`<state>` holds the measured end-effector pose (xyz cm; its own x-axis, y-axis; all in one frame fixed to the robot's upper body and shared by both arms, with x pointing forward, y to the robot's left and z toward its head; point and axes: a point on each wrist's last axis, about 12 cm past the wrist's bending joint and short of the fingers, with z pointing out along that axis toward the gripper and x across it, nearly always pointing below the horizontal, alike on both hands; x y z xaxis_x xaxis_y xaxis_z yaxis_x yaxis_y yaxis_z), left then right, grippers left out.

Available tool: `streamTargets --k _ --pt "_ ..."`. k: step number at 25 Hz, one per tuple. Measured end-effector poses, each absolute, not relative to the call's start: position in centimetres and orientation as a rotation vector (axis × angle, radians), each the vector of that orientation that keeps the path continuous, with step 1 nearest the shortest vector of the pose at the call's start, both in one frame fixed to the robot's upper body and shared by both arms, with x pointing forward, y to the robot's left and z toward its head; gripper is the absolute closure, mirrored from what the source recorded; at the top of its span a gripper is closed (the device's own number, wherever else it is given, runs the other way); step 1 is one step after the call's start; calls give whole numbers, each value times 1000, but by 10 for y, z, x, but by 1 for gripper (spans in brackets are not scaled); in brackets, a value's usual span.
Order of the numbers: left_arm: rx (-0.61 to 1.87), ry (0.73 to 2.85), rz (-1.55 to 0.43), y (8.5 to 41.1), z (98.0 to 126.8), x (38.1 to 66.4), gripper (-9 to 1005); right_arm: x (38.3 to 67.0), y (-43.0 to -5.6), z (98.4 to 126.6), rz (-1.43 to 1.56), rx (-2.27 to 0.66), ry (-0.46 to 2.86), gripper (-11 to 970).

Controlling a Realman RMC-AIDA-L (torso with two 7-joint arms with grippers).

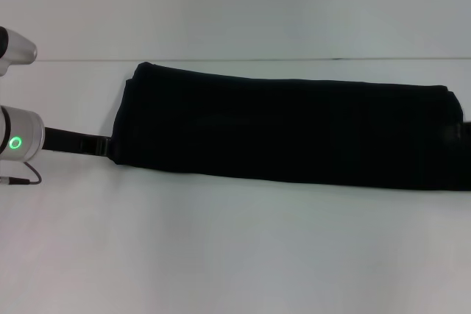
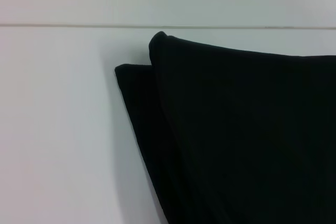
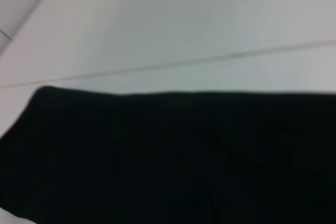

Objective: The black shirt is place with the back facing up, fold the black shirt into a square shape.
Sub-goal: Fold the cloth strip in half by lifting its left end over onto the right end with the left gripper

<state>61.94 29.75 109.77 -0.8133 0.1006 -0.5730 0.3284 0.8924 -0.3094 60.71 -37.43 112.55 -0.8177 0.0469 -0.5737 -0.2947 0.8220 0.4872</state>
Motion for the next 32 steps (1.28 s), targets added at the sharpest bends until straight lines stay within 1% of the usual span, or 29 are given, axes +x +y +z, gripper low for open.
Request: streamTargets --k 2,6,11,32 --pt "306 2489 -542 297 1098 619 995 602 -382 1123 764 -145 2438 380" --pt "303 2487 -542 297 1098 620 995 591 -394 1115 754 -92 2458 382" --pt "304 2485 -541 297 1099 620 995 582 -399 1107 750 -55 2474 383" --pt "305 2485 -528 298 1099 621 995 576 -401 1095 722 6 2493 388"
